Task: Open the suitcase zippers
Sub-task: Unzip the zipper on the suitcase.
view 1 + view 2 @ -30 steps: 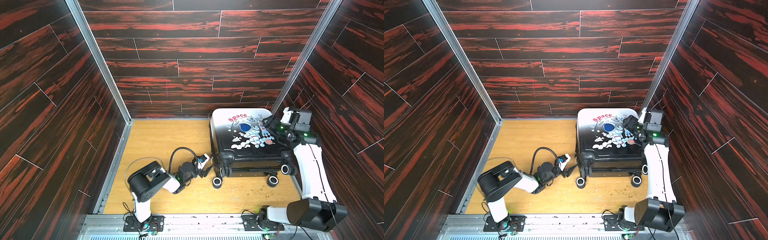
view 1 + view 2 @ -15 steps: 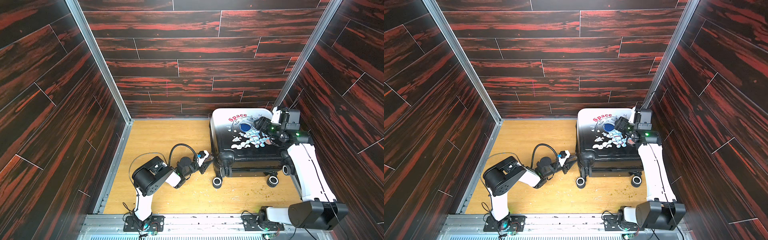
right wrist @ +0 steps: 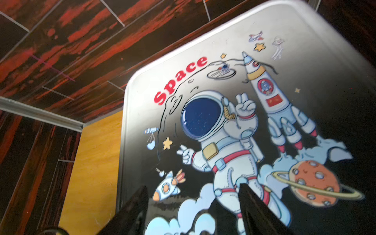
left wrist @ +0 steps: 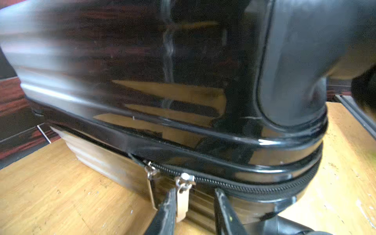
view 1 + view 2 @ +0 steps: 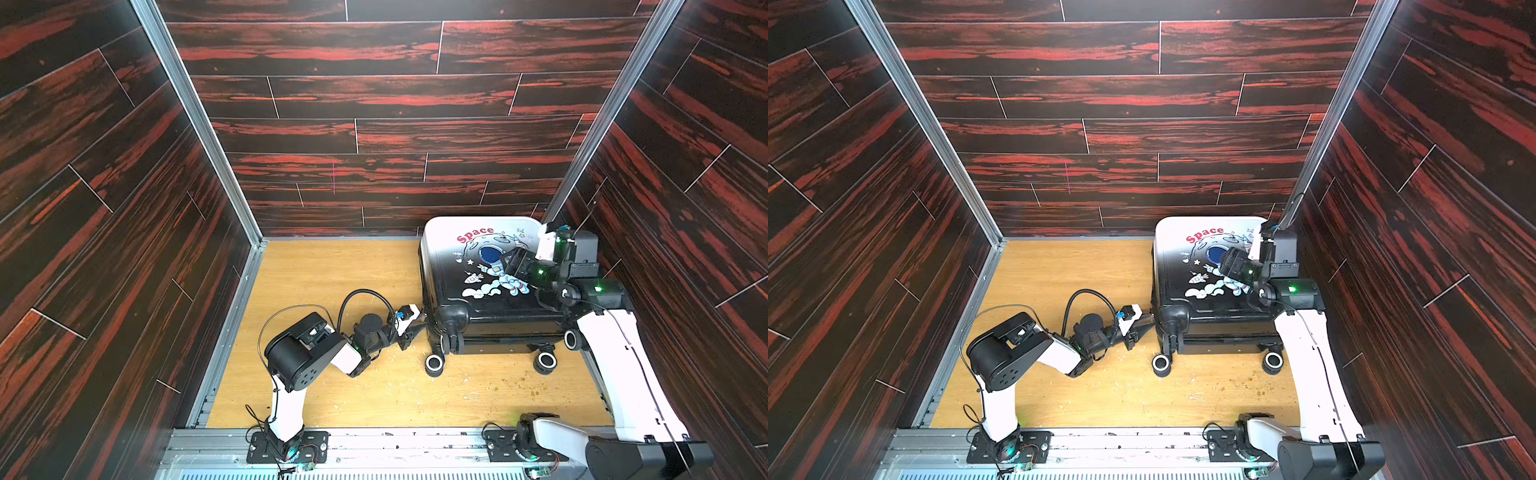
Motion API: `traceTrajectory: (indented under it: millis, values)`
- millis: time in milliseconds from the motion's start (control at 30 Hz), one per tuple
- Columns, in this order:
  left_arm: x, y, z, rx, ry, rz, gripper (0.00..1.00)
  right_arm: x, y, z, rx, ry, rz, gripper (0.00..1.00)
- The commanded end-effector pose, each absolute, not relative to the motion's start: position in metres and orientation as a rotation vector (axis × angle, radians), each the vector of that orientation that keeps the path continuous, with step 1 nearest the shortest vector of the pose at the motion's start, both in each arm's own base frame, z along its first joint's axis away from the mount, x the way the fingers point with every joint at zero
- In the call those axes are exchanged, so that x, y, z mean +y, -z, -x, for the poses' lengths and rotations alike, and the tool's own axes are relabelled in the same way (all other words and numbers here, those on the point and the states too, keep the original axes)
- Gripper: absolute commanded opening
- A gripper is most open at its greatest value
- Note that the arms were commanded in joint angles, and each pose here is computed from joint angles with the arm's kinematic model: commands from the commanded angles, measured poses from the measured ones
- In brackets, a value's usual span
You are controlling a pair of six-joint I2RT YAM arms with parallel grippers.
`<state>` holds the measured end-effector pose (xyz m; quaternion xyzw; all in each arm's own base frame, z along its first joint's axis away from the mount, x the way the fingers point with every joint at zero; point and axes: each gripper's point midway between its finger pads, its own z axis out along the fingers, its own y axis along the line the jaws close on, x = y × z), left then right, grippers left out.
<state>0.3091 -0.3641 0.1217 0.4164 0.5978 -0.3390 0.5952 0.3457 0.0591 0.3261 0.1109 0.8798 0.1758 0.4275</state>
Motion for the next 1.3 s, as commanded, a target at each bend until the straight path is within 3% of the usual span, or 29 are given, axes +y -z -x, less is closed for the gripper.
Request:
traceTrajectory:
  millis: [0,200,367,633,833,1267]
  values:
    - [-0.382,-0.123,-0.312,1.340,0.792,-1.045,0.34,0.062,-0.330,-0.330,2.218,-0.406,-0.239,0.72]
    - [-0.390,-0.112,-0.313,1.337,0.827,-1.074,0.24,0.069,-0.329,-0.316,2.238,-0.382,-0.195,0.72]
    - [-0.394,-0.117,-0.313,1.321,0.850,-1.079,0.01,0.074,-0.309,-0.304,2.291,-0.397,-0.182,0.72]
    - [-0.389,-0.128,-0.308,1.316,0.849,-1.066,0.00,0.123,-0.268,-0.254,2.539,-0.507,-0.025,0.74]
    - [-0.377,-0.136,-0.296,1.308,0.809,-1.038,0.00,0.167,-0.225,-0.211,2.739,-0.762,0.092,0.81]
    - [-0.381,-0.113,-0.242,1.313,0.730,-1.126,0.00,0.212,-0.179,-0.211,2.843,-0.961,0.109,0.79]
